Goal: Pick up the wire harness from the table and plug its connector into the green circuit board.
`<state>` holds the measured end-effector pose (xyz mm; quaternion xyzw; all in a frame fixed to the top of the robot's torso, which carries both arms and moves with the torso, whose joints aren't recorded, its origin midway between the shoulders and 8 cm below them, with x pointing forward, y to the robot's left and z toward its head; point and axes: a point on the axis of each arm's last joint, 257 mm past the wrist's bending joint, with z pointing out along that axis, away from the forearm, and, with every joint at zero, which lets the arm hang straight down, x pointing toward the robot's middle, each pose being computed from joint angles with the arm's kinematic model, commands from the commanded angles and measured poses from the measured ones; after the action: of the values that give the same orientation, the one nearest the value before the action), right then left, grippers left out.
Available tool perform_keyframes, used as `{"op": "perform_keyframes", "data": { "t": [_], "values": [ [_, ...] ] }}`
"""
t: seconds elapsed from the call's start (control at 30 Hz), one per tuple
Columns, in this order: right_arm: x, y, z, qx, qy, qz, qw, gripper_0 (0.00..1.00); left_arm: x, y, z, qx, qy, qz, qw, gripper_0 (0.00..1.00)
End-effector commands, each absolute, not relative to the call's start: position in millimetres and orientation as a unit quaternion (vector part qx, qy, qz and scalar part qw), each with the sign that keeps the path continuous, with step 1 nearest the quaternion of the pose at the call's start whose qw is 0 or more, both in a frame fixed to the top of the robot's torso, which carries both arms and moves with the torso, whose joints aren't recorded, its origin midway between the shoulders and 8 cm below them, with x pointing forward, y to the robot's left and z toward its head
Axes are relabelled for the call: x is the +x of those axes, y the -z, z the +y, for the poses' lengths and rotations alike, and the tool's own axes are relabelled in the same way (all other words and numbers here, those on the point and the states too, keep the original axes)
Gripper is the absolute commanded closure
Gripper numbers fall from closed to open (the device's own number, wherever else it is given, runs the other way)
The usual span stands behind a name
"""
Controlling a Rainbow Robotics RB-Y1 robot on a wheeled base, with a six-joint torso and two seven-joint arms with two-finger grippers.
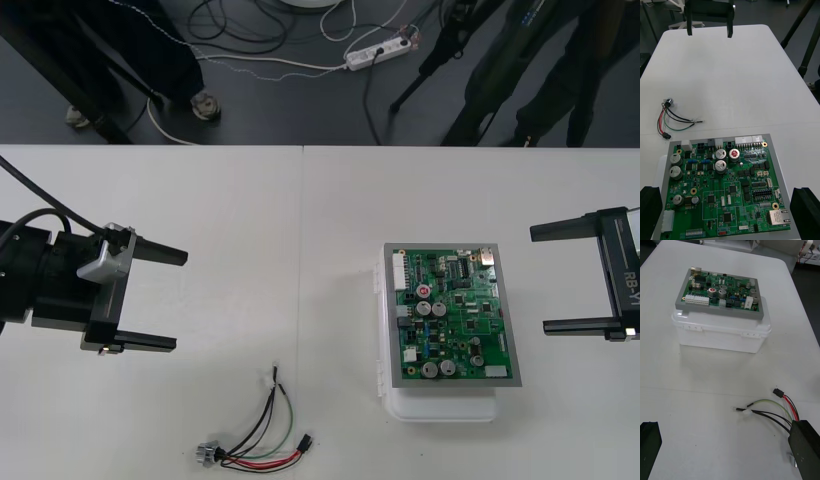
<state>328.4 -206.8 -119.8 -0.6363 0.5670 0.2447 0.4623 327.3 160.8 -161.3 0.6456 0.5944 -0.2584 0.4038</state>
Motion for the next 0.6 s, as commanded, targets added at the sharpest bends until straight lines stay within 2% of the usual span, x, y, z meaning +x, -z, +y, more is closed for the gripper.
{"op": "perform_keyframes", "data": {
  "t": [0.03,0.5,0.53,0.6],
  "values": [
    [326.4,116.0,-217.8,-0.638,-0.237,0.571,0.46,0.0,330.3,152.8,155.4,0.656,0.238,0.571,0.432,0.0],
    [326.4,116.0,-217.8,-0.638,-0.237,0.571,0.46,0.0,330.3,152.8,155.4,0.656,0.238,0.571,0.432,0.0],
    [321.1,136.3,-217.8,-0.621,-0.257,0.588,0.451,0.0,330.3,152.8,155.4,0.656,0.238,0.571,0.432,0.0],
    [319.9,140.1,-216.9,-0.619,-0.261,0.59,0.449,0.0,330.3,152.8,155.4,0.656,0.238,0.571,0.432,0.0]
  ]
}}
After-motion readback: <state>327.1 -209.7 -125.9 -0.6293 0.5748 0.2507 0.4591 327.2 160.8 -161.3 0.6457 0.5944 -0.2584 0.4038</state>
